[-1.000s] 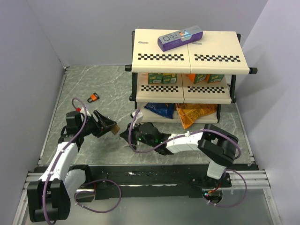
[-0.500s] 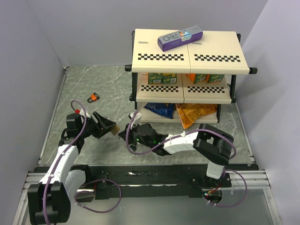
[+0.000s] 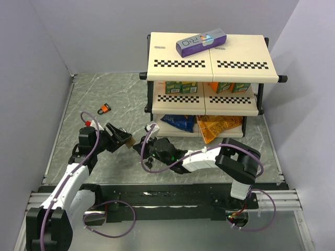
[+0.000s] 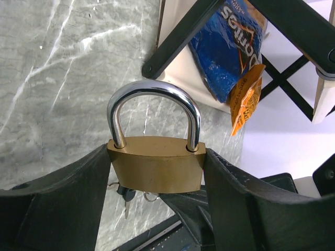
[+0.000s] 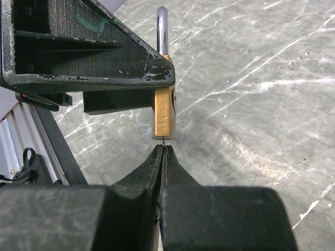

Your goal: Unlock with the key

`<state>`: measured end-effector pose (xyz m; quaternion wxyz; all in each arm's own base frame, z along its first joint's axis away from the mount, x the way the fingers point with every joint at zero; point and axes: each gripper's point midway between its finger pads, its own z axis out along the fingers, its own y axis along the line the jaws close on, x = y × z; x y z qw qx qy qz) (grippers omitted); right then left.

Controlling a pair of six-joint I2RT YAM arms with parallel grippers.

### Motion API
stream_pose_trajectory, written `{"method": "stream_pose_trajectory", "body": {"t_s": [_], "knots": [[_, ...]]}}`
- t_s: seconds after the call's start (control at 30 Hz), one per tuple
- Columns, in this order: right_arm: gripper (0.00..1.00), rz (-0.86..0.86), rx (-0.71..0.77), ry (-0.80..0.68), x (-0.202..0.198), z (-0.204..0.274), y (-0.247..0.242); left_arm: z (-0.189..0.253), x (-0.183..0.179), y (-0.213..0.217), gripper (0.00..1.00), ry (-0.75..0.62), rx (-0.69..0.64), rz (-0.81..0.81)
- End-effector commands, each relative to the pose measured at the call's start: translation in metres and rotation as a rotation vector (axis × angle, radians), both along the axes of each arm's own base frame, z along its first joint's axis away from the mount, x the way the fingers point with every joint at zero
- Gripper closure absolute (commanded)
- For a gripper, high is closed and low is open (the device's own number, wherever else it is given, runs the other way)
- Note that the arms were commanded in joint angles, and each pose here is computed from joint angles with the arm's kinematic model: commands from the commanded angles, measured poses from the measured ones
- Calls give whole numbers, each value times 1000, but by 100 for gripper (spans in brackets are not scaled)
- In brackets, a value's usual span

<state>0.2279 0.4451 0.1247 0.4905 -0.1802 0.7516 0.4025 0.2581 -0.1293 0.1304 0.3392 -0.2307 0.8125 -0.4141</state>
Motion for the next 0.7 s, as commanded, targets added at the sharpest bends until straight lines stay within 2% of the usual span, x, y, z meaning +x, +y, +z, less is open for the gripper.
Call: {"method": "stream_pose_trajectory", "body": {"t_s": [0.0,0.3,0.67], "knots": [[100,-52,180,-89,18,58,10,29,-25,-36,99,-25,-132,-179],[100,5,234,-11,11,59,1,49,-22,-37,99,-124,-96,-218],[100,40,376,81,14,73,-14,70,-29,-41,99,-242,-81,-295]]}}
